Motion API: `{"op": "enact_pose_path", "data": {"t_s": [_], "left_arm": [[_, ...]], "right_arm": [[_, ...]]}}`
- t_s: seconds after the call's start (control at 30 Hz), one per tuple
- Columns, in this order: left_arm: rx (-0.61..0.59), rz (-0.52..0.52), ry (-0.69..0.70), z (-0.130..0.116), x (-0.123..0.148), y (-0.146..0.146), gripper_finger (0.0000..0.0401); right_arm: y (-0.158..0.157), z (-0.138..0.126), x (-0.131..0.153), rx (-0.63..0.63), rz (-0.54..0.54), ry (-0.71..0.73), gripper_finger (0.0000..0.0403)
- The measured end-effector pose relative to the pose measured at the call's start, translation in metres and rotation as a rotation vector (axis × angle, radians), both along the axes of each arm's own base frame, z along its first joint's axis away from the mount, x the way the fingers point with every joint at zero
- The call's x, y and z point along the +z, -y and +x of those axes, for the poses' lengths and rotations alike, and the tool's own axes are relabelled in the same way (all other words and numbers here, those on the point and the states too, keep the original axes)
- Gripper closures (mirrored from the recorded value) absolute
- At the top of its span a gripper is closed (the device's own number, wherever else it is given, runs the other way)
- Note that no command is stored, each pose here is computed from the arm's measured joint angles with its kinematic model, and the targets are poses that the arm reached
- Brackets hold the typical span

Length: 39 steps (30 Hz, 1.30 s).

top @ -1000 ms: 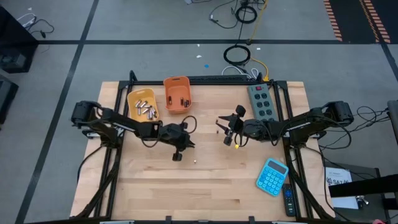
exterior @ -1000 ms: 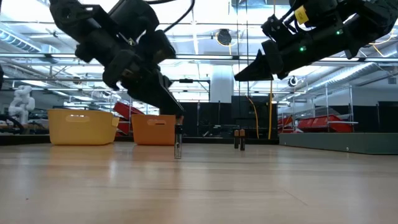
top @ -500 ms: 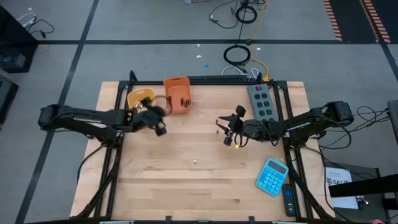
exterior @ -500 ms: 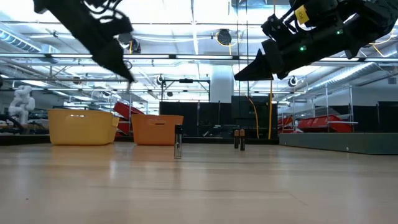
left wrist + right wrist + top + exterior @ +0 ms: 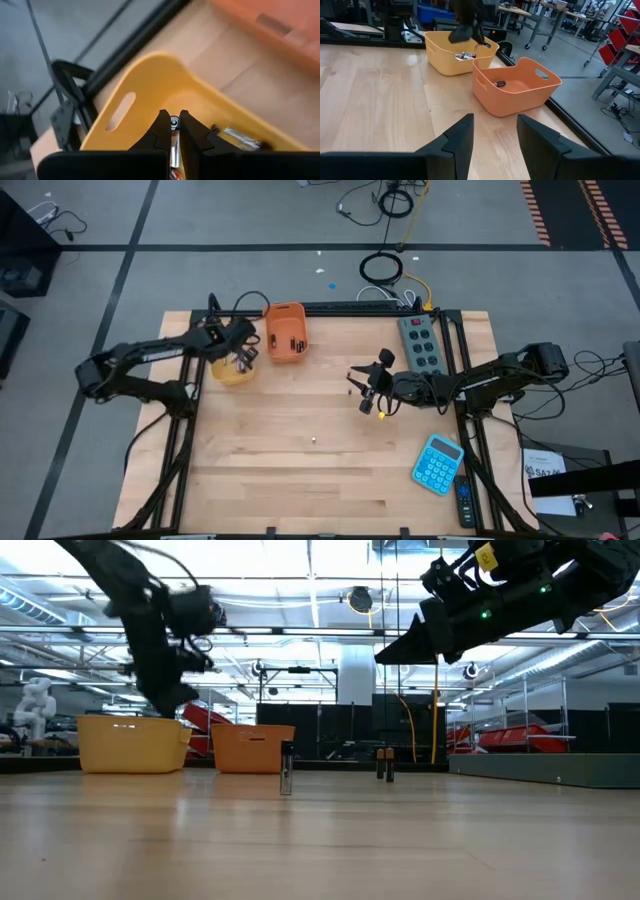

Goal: Sort batteries
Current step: Put the silver battery into the yellow bin

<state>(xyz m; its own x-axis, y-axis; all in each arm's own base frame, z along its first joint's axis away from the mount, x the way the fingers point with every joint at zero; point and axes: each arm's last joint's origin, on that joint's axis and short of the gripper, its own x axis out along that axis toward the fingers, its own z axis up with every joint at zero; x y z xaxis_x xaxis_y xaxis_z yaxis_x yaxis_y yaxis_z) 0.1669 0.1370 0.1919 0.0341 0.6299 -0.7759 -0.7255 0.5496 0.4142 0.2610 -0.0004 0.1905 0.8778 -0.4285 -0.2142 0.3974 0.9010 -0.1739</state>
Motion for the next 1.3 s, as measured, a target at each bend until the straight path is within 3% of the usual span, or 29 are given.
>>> {"op": "enact_pose_path", "data": {"t_s": [0.27,0.5,0.73,0.97,1.2,1.3], "left_arm": [[0.044,-0.109,-0.046,-0.008,-0.030,-0.037,0.0379],[0.060,-0.157,-0.089,-0.011,-0.044,-0.045,0.0356],[0.003,-0.100,-0.082,-0.010,-0.031,-0.042,0.0305],[-0.049,-0.030,-0.016,-0.009,-0.006,-0.026,0.0295],[-0.364,-0.089,0.251,0.019,0.016,0.011,0.0294],[-0.585,-0.078,0.281,0.040,0.020,0.039,0.0294]], "right_arm": [[0.000,0.000,0.000,0.001,-0.006,-0.004,0.0261],[-0.001,0.000,-0.001,0.004,-0.003,-0.010,0.0261],[-0.001,0.000,-0.001,0.004,-0.003,-0.010,0.0261],[-0.001,0.000,0.000,0.004,-0.003,-0.003,0.0261],[-0.001,0.000,0.000,0.004,-0.003,-0.003,0.0261],[-0.001,0.000,0.000,0.004,-0.003,-0.003,0.0261]]}}
